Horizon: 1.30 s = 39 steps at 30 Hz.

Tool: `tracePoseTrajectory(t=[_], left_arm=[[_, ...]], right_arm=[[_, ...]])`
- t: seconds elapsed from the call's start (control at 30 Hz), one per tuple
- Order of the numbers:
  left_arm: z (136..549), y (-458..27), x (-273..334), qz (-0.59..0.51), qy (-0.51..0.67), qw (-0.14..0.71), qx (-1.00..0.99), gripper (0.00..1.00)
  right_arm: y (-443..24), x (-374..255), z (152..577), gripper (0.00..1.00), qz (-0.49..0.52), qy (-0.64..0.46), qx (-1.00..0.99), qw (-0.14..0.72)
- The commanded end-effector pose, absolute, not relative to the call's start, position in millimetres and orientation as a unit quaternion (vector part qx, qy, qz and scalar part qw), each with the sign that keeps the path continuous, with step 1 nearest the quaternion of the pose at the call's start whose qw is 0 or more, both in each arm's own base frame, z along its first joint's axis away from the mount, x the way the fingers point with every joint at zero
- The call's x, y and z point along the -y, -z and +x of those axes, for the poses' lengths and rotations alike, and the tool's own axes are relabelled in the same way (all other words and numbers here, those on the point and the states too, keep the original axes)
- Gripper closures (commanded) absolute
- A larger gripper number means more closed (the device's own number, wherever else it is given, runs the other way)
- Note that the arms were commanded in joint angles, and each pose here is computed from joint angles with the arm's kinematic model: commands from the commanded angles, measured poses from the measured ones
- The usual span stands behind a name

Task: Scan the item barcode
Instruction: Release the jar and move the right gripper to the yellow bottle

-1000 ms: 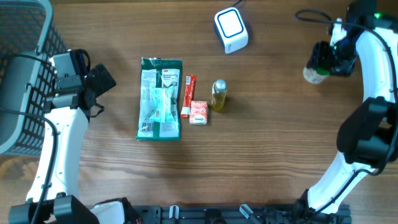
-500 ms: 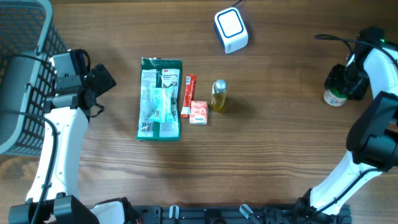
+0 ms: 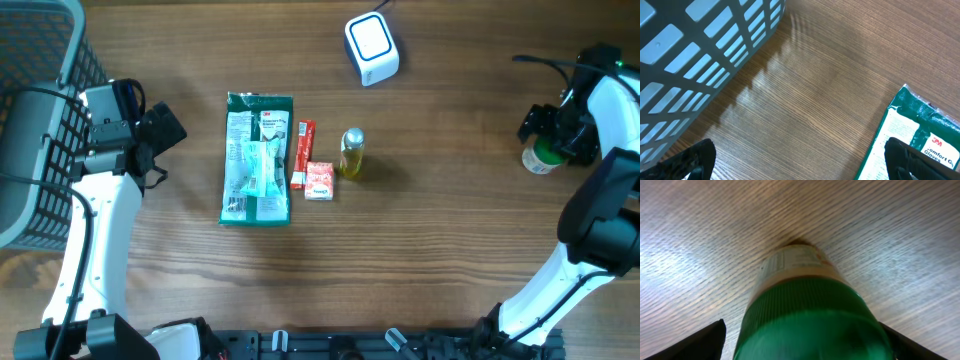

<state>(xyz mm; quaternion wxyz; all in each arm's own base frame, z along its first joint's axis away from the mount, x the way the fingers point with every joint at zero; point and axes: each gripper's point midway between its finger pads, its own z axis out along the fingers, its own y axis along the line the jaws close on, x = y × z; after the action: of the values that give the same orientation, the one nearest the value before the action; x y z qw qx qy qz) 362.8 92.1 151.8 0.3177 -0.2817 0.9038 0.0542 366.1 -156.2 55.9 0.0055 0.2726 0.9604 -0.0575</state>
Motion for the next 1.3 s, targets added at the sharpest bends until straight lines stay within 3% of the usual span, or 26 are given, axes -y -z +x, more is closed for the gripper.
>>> tracePoseTrajectory(t=[0.0, 0.23, 0.47, 0.67, 1.0, 1.27], left_arm=[[366, -159, -93, -0.276, -0.054, 0.326, -0.903, 0.0], [366, -159, -93, -0.276, -0.054, 0.326, -0.903, 0.0], [366, -159, -93, -0.276, -0.054, 0.326, -0.903, 0.0], [366, -159, -93, -0.276, -0.054, 0.326, -0.903, 0.0], [366, -159, -93, -0.276, -0.054, 0.326, -0.903, 0.0], [366, -159, -93, -0.276, -0.054, 0.326, -0.903, 0.0]], right_arm=[[-108, 155, 387, 0.07, 0.275, 0.051, -0.958, 0.066], [-171, 49, 400, 0.11, 0.183, -0.118, -0.97, 0.111], [-173, -59, 389, 0.12, 0.054, -0.135, -0.986, 0.082], [-176, -143, 387, 0.12, -0.02, -0.14, -0.984, 0.105], [-175, -212, 377, 0.07, -0.046, -0.067, -0.982, 0.169], [-147, -221, 370, 0.01, -0.055, -0.039, -0.984, 0.167]])
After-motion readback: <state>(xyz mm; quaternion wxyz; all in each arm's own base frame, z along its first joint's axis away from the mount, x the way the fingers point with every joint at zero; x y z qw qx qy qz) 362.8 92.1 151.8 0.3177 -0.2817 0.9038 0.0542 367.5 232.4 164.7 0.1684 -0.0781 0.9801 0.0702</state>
